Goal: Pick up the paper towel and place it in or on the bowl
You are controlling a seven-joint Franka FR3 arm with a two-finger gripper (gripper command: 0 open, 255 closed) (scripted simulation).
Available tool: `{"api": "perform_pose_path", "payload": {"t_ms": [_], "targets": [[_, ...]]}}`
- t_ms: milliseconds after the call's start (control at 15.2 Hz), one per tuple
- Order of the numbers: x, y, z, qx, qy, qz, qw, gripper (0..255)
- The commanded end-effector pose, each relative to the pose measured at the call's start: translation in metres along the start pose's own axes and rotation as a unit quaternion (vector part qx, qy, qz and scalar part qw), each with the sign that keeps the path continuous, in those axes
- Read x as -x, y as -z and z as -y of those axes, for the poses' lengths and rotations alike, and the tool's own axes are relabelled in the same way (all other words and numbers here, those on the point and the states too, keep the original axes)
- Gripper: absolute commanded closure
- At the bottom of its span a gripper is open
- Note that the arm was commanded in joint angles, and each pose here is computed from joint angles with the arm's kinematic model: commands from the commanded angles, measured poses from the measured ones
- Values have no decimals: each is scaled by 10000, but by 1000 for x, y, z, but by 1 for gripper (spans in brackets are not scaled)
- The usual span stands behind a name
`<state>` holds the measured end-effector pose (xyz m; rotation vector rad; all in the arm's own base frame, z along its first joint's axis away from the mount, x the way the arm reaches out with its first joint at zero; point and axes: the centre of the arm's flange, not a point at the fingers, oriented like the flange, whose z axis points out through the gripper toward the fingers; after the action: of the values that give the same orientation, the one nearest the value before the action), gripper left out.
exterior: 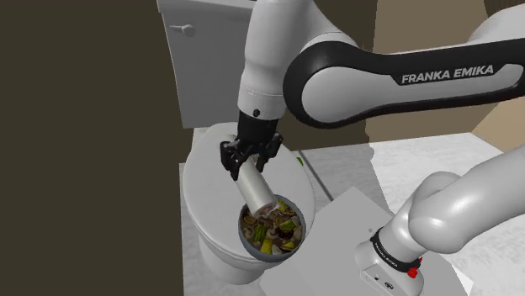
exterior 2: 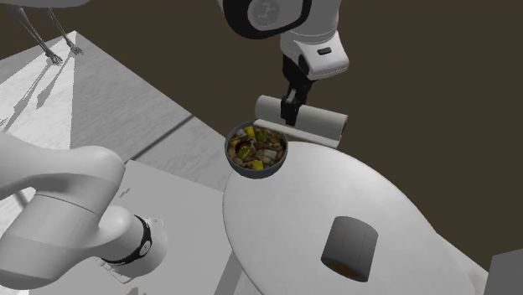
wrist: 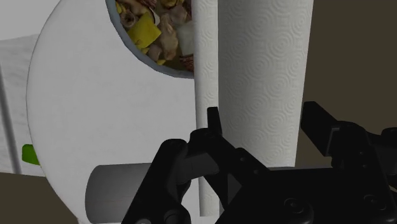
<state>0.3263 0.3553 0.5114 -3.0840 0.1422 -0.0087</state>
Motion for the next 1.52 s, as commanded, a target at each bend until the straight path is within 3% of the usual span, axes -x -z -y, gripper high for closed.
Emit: {"api": "perform_pose_path", "payload": {"t_ms": [0,396,1452], "targets": [[26,-1,-13,-10,-7,1,10000,255],[97,4,-43,-10,-7,1,10000,255],[97,-74,-48,-10,-7,1,10000,255]]}}
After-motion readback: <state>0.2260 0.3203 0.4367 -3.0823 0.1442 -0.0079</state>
